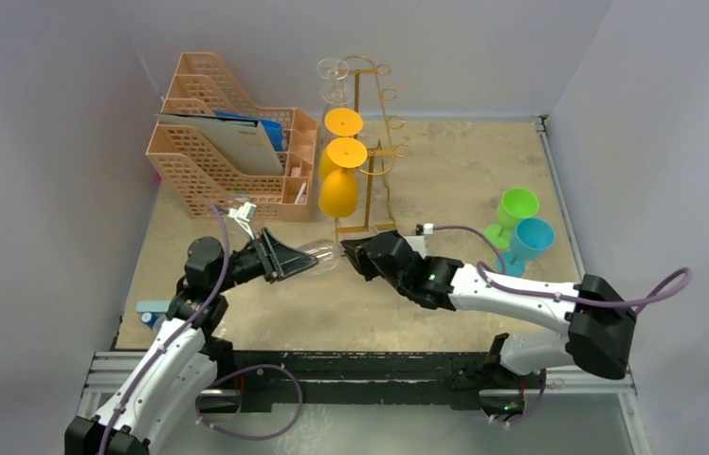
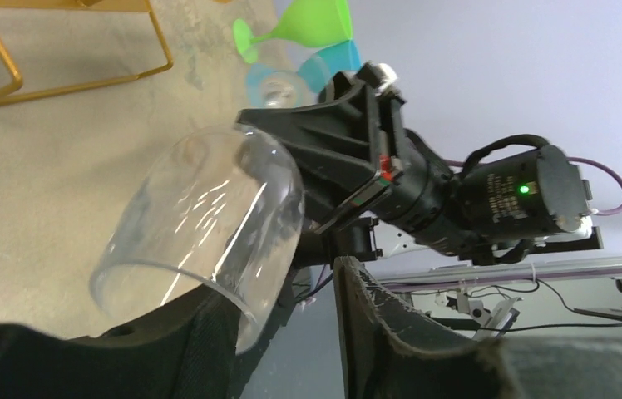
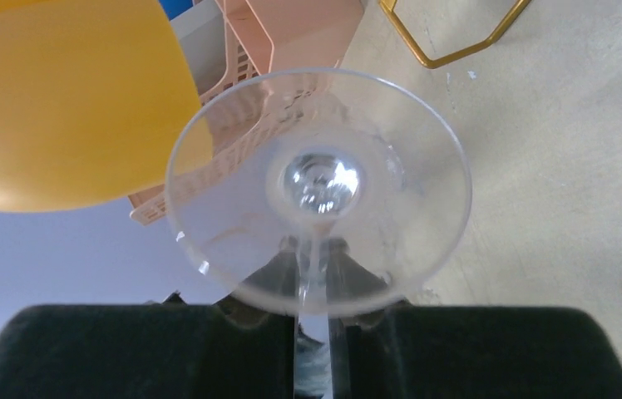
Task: Place the wine glass upside down on the wine glass rack
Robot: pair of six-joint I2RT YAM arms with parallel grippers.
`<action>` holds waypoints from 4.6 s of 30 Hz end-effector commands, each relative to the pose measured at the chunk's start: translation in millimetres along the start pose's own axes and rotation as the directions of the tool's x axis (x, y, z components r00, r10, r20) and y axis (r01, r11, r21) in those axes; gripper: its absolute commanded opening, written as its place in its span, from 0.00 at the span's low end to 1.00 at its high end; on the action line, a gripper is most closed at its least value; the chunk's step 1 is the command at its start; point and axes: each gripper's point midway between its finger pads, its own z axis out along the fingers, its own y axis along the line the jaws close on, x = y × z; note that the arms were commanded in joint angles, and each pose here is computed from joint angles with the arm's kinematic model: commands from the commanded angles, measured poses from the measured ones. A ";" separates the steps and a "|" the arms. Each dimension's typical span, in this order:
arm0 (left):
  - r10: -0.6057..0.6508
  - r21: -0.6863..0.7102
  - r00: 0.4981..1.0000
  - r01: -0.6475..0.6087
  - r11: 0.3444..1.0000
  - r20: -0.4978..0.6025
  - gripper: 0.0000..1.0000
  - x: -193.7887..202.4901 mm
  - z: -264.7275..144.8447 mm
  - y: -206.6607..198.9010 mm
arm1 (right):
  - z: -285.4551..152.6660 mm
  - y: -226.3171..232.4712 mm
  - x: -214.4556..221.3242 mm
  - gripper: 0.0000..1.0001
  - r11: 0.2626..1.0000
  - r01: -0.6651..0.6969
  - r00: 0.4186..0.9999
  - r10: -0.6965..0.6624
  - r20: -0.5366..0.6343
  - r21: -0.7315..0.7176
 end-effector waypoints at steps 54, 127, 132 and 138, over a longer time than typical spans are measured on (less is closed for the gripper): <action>0.377 -0.286 0.924 -0.377 0.881 -0.058 0.57 -83.3 -5.6 -68.0 | -14.9 208.6 -229.6 0.00 0.119 0.919 0.249 -0.915 0.319 -0.377; 0.487 -0.360 0.873 -0.465 0.809 -0.033 0.57 -94.0 -14.9 -53.6 | 106.9 320.7 -222.5 0.00 -0.426 0.868 -0.237 -0.806 0.542 -0.254; 0.488 -0.363 0.872 -0.467 0.806 -0.037 0.57 -93.6 -15.2 -52.1 | 106.4 322.2 -219.9 0.00 -0.430 0.865 -0.237 -0.803 0.547 -0.257; 0.483 -0.365 0.875 -0.463 0.808 -0.040 0.57 -93.0 -14.6 -49.8 | 100.8 327.8 -212.5 0.00 -0.451 0.855 -0.238 -0.781 0.578 -0.257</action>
